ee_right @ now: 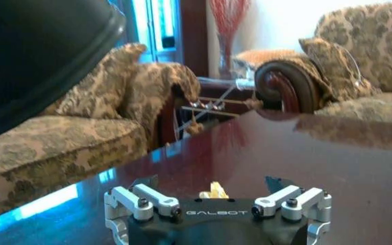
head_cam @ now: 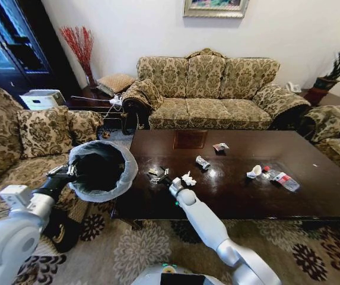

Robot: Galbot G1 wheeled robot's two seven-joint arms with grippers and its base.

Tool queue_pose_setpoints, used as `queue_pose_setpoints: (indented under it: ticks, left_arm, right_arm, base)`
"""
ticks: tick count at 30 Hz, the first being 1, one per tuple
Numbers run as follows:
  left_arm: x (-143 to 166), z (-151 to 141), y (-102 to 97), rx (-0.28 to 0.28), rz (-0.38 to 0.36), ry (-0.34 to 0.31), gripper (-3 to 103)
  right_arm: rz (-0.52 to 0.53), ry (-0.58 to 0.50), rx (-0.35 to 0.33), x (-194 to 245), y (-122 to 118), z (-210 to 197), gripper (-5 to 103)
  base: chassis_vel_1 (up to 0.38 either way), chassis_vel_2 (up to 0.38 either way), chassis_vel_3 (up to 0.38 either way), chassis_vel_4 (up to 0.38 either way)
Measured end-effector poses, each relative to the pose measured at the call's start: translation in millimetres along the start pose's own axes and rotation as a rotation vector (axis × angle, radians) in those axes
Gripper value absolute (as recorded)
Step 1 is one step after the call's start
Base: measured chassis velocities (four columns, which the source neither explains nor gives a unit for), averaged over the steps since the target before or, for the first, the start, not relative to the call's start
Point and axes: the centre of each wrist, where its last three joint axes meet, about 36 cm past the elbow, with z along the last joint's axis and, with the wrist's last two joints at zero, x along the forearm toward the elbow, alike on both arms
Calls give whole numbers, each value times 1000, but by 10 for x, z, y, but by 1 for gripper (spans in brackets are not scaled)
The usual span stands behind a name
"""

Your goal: Move to the front of the table and place the trash on the table into the trash bin.

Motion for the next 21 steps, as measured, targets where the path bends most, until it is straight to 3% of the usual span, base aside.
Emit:
queue_pose_setpoints:
  ticks: [3,11,17,21]
  left_arm:
    - [-10,9,-2,0,4,4,4]
    - [-47,4,13,-13,16,13,4]
    - [-68,15,18,-13,21,19,4]
    - [-70,16,17,-14,22,20,4]
  right_arm:
    - [13,33,-19,-45,28,-45,102]
    - [37,84,-58,-221,90,-81,88]
    - [64,138,-81,-359,141,-119,62]
    - [66,162,-93,-378,140,-122,57]
  base:
    - [0,0,0,0]
    - [0,0,0,0]
    - [0,0,0,0]
    - [0,0,0,0]
